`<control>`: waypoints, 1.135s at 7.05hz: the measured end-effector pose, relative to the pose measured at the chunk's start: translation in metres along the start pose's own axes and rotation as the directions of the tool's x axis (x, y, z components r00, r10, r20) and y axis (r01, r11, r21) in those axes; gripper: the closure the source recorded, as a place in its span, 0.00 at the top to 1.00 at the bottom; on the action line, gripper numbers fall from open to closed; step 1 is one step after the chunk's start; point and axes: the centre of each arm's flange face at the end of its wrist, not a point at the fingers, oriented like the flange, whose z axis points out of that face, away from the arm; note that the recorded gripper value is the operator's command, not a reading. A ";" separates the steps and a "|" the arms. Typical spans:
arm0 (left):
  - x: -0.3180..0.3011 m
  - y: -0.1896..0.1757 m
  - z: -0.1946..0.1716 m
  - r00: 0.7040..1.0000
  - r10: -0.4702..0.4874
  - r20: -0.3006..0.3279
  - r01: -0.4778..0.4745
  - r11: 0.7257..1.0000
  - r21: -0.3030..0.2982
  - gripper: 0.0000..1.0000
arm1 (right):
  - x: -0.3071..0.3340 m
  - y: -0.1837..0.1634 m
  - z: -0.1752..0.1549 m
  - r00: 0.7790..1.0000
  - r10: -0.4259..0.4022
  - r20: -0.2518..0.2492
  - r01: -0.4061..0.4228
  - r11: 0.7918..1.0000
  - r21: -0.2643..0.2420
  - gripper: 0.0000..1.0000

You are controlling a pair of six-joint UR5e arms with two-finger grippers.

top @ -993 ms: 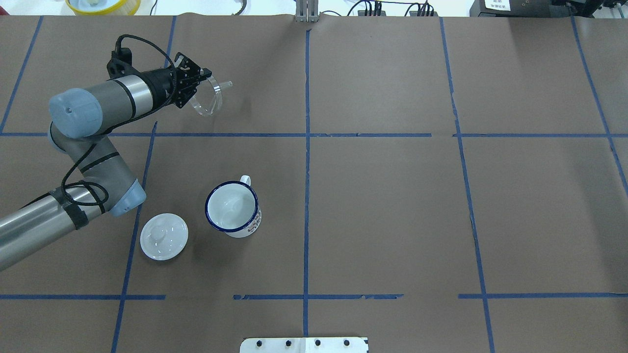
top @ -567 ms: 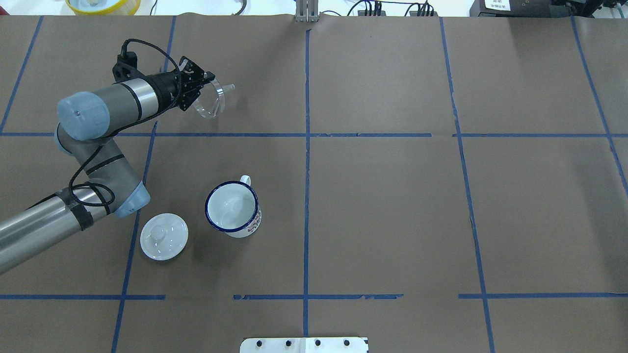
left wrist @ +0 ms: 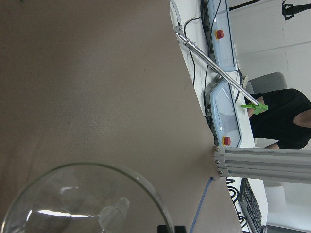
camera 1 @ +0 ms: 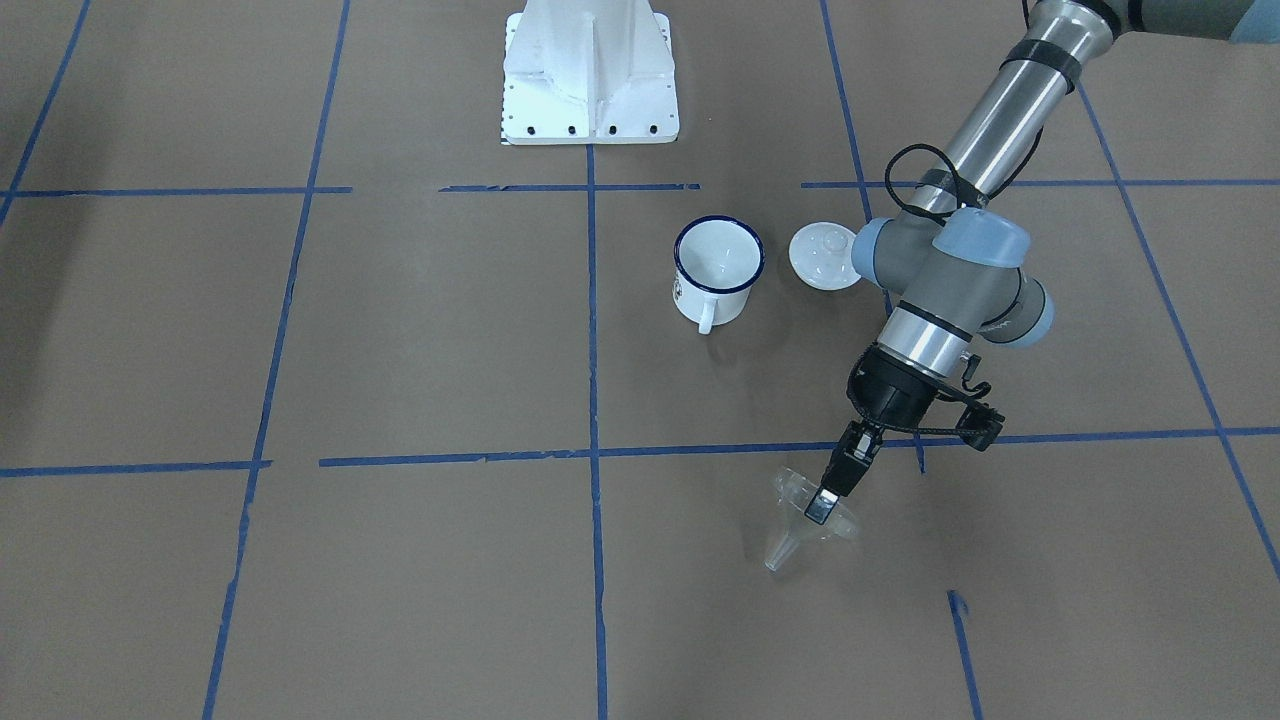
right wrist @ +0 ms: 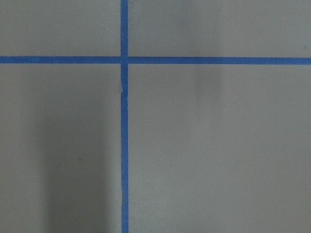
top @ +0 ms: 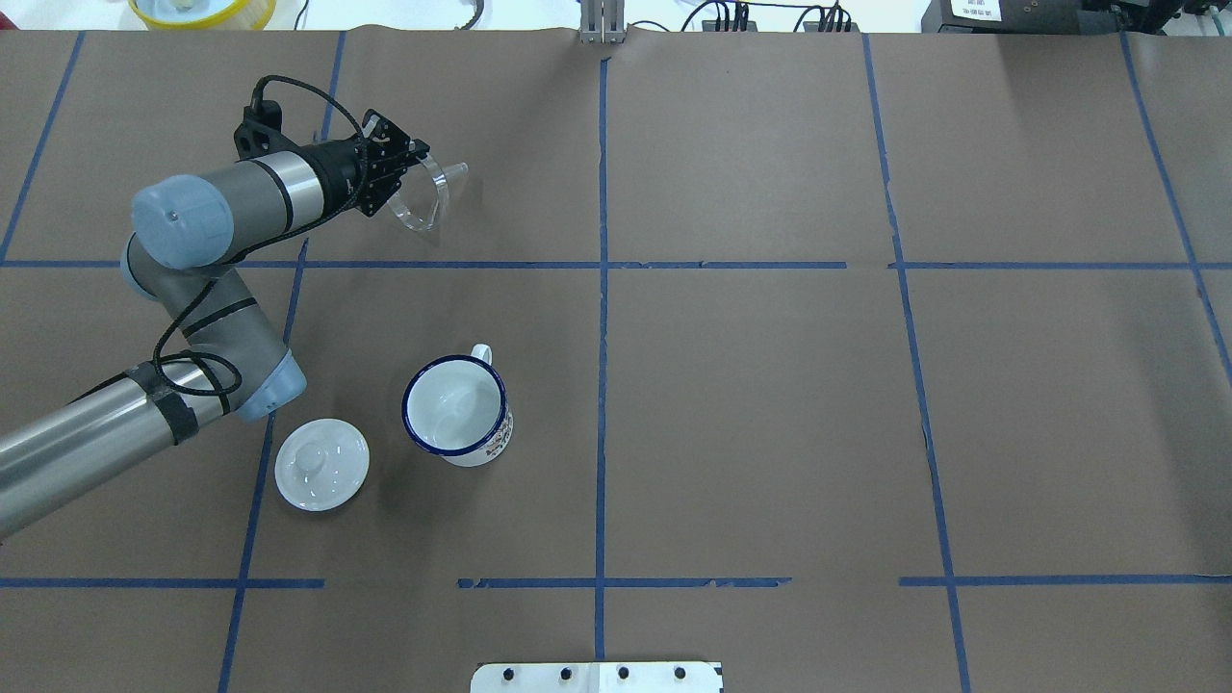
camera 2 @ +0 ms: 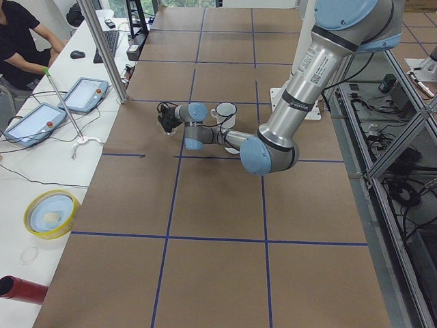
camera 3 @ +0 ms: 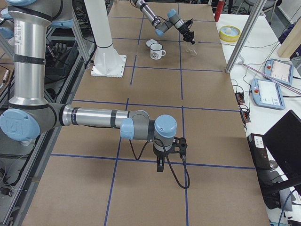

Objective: Remove funnel from cup
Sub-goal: 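Lower the funnel onto the table farther from the robot and release it, then move the left gripper to the white lid and grasp it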

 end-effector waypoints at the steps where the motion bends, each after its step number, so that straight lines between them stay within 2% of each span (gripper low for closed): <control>1: 0.007 0.006 -0.005 1.000 0.002 0.006 -0.002 1.000 -0.022 1.00 | 0.000 0.000 0.000 1.000 0.000 0.000 0.000 1.000 0.000 1.00; 2: 0.018 0.017 -0.020 0.999 0.010 0.051 -0.007 0.998 -0.064 1.00 | 0.000 0.000 0.000 1.000 0.000 0.000 0.000 1.000 0.000 1.00; 4: 0.042 0.036 -0.062 0.980 0.016 0.200 0.010 0.992 -0.128 1.00 | 0.000 0.000 0.000 1.000 0.000 0.000 0.000 1.000 0.000 1.00; 7: 0.039 0.038 -0.107 0.920 0.041 0.391 -0.003 0.995 -0.099 0.98 | 0.000 0.000 0.000 1.000 0.000 0.000 0.000 1.000 0.001 1.00; 8: 0.029 0.035 -0.119 0.890 0.037 0.455 0.002 0.997 -0.084 0.98 | 0.000 0.000 0.000 1.000 0.000 0.000 0.000 1.000 0.000 1.00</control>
